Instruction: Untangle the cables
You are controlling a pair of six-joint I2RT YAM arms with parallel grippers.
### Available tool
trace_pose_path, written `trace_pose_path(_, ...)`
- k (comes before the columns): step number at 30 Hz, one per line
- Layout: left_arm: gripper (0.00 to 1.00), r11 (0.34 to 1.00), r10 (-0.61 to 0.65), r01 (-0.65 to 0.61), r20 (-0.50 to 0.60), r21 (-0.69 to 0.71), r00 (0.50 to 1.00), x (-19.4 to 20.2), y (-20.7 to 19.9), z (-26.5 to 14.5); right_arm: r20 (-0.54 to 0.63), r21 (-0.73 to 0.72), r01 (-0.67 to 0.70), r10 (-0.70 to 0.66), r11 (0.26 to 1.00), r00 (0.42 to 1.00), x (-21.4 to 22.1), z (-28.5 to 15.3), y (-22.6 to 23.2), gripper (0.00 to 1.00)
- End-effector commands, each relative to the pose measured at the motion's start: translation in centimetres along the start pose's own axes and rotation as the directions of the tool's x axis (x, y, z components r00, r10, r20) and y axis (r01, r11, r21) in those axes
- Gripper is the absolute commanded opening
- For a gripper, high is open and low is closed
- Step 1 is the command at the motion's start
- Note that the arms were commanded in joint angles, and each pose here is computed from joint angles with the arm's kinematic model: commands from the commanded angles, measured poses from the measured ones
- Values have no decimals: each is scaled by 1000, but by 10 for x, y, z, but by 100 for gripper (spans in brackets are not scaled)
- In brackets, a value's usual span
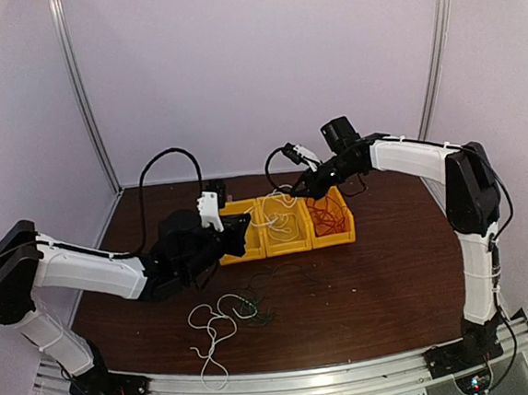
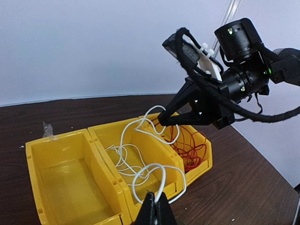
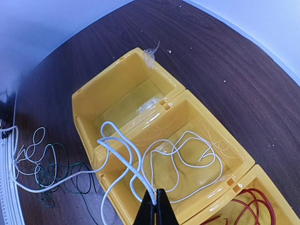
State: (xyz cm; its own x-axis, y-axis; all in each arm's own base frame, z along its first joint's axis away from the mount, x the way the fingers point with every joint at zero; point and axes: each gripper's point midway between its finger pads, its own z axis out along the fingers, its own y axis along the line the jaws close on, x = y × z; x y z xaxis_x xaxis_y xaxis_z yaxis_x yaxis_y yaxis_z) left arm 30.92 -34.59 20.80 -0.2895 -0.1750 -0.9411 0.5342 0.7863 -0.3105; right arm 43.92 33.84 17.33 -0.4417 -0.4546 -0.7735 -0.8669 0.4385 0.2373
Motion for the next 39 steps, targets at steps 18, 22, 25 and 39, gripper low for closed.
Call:
trace_pose_path(18, 0, 991, -130, 129, 54, 36, 990, -6, -2, 93, -51, 80, -125, 130, 989, 990, 9, 12, -30, 32)
trace_pose_path(22, 0, 991, -132, 131, 36, 35, 991, 1, 0, 105, -32, 93, -128, 132, 987, 991, 5, -10, -32, 32)
trace_pose_path(25, 0, 991, -133, 132, 15, 17, 991, 9, 3, 119, 6, 101, -119, 119, 988, 993, -4, -34, -27, 32)
trace_pose_path(39, 0, 971, -163, 144, -92, -189, 982, 44, 35, 160, 113, 167, -22, 3, 986, 994, -18, -114, 13, 33)
